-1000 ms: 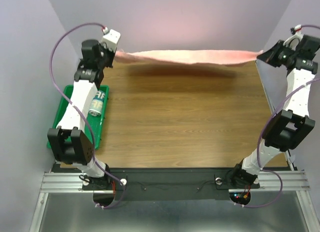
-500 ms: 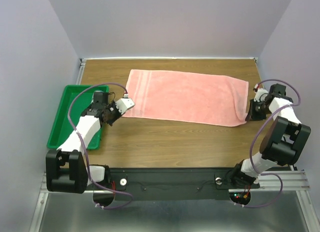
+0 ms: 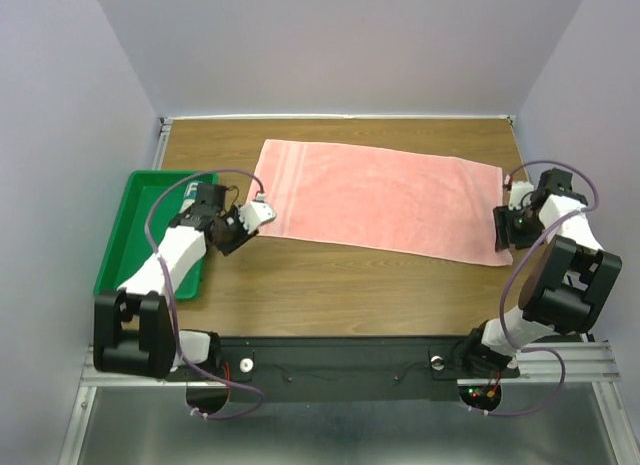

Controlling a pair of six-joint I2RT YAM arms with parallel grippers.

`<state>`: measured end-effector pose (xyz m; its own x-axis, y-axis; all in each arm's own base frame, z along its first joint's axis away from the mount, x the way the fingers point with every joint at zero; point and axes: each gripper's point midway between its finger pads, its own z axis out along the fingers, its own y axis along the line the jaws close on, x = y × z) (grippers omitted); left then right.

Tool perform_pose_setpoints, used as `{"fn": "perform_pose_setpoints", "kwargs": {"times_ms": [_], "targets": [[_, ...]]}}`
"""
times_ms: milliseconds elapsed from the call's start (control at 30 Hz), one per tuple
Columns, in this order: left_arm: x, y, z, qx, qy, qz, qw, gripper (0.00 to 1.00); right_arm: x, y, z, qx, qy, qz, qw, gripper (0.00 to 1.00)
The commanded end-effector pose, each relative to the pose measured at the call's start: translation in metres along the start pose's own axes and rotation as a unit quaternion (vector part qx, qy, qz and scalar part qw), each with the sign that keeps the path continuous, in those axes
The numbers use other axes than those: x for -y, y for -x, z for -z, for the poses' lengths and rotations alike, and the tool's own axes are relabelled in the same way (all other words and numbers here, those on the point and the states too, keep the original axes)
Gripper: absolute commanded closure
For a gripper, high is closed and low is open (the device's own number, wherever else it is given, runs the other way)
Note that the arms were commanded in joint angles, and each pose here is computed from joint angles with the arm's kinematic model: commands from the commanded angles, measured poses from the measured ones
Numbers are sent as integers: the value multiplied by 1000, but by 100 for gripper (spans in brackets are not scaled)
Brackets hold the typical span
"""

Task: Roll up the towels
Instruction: Flatten the towel

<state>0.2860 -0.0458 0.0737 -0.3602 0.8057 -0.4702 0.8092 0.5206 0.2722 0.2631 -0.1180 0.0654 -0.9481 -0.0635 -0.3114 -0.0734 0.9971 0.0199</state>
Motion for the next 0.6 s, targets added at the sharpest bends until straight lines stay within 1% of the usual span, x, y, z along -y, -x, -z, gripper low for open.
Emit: {"fn": "perform_pose_setpoints", "kwargs": {"times_ms": [0,33,67,133,167,200,233,267,333,400,433,533,567], "targets": [[-41,45,-6,37,36,56,997,55,21,55,38,78,-33,-5,996,40],[-45,49,-10,38,38,61,997,55,22,63,42,89,-31,-6,996,40],[-47,52,-21,33,32,65,997,55,20,77,49,109,-19,-4,994,43],[-58,65,-27,39,39,79,995,56,12,88,44,117,13,-6,993,47],[-55,63,-43,24,26,83,996,61,10,91,41,117,23,-9,993,53],[-62,70,-46,26,32,84,996,64,10,99,42,123,29,-12,992,56],[-62,72,-52,23,29,89,995,66,5,101,37,115,40,-12,992,58],[-62,76,-62,20,24,88,996,70,-1,101,26,104,61,-13,993,63],[-63,76,-71,12,28,91,995,73,-13,101,15,91,81,-10,992,67],[-61,75,-83,-3,25,91,996,78,-25,97,2,74,100,-5,992,68],[-58,67,-89,-20,21,92,995,80,-34,93,-5,62,107,3,992,68],[-49,51,-91,-48,19,86,995,84,-39,79,-25,29,112,17,993,68],[-42,39,-90,-63,14,79,995,86,-38,73,-35,16,114,21,993,69]]}}
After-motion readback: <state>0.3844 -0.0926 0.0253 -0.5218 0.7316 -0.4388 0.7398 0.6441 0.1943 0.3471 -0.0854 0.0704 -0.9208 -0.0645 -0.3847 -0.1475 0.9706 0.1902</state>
